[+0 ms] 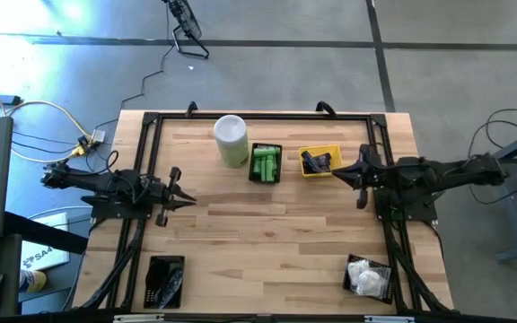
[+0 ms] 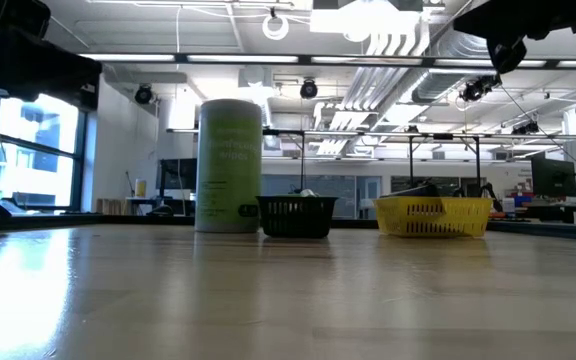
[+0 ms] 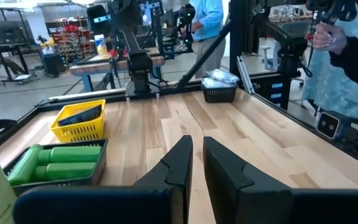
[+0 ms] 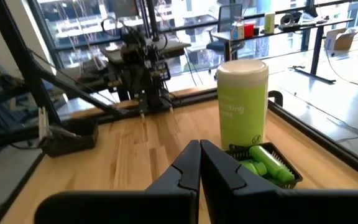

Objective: Pick & Place Travel size toiletries
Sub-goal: Return to Home Position

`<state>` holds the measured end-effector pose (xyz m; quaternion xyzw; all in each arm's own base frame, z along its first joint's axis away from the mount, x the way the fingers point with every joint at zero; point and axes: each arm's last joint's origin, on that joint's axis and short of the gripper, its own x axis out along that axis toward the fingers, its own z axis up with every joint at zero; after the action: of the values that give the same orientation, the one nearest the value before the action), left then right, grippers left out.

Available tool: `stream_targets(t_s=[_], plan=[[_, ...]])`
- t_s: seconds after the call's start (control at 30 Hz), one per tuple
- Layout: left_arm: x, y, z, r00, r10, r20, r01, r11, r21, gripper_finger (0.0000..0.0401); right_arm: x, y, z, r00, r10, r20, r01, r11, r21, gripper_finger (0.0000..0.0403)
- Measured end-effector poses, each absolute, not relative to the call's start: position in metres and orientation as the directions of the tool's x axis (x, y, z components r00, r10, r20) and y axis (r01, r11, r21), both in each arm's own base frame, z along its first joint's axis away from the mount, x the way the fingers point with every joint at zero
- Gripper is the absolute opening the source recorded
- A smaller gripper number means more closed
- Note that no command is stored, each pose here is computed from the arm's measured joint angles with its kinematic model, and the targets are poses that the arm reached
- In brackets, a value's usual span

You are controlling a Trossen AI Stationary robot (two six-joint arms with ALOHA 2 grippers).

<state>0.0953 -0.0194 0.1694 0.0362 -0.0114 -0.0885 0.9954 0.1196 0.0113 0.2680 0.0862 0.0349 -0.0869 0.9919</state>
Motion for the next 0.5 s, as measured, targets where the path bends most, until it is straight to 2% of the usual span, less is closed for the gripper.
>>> stream_targets(t_s=[0.5], plan=[[0.095,-0.019,0.169,0.984,-0.176,0.014,0.175,0.982,0.074,0.0033,0.089,0.006,0.271,0.986,-0.166,-0.035,0.17,0.967,0.192,0.0002]])
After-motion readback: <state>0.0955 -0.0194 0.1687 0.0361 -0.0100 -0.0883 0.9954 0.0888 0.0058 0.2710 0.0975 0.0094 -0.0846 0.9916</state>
